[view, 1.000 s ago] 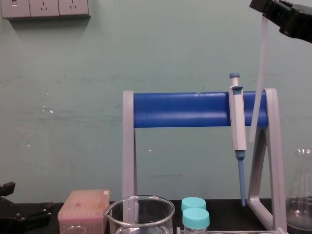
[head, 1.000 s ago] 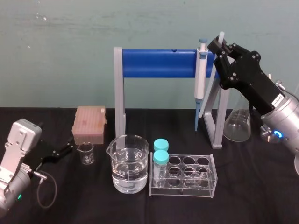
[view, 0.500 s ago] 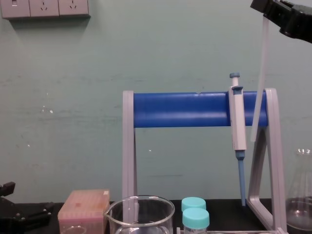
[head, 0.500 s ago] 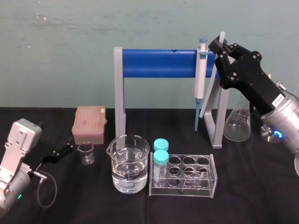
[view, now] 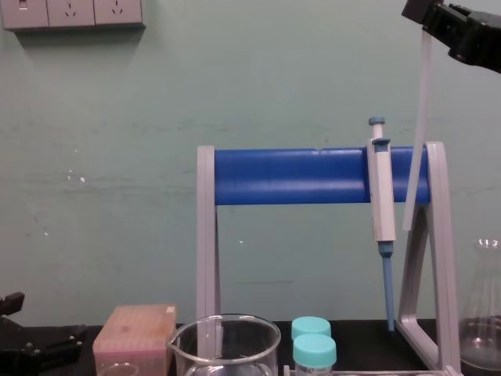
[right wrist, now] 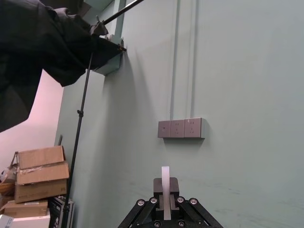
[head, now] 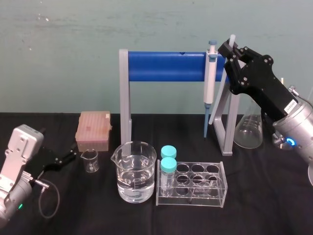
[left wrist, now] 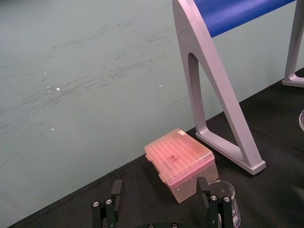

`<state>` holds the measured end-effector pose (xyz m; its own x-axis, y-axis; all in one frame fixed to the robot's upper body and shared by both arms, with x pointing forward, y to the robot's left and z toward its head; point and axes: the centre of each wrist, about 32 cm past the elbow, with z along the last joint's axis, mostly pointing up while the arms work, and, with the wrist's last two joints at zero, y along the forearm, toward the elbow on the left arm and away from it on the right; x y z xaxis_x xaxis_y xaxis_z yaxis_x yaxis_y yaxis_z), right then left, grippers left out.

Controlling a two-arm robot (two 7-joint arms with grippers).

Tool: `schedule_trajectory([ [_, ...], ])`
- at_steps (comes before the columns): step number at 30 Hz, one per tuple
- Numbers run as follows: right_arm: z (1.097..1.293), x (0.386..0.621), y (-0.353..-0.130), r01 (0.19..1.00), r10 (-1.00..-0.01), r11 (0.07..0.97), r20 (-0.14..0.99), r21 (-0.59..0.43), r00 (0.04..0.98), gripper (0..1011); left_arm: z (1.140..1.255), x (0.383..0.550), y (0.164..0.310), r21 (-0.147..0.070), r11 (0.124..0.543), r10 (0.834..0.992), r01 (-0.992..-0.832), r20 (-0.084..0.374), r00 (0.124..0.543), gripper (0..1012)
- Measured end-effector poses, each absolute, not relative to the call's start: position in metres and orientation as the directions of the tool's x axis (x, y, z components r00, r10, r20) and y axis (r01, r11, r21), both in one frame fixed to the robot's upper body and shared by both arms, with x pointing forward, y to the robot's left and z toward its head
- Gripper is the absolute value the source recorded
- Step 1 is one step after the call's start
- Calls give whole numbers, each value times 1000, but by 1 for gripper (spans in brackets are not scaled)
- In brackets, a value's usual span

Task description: Pick up the stirring rod with one hand, then place it down.

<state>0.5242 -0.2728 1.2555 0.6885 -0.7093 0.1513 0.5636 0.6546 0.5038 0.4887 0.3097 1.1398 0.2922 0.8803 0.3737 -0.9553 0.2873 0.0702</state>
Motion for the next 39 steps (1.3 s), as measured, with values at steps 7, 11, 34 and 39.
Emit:
schedule_trajectory([
  [7,1255,524,-273,565,-708,656,150,501,690,67,1140,489,310,70,287,880,-955,374,292,1000],
  [11,1254,525,-272,564,-708,656,149,500,691,67,1140,489,310,70,287,880,-955,374,292,1000],
  [34,1253,527,-271,566,-705,657,142,497,694,67,1140,489,310,70,287,880,-955,374,292,1000],
  [39,1253,528,-271,566,-705,658,142,497,695,67,1140,489,310,70,287,880,-955,374,292,1000],
])
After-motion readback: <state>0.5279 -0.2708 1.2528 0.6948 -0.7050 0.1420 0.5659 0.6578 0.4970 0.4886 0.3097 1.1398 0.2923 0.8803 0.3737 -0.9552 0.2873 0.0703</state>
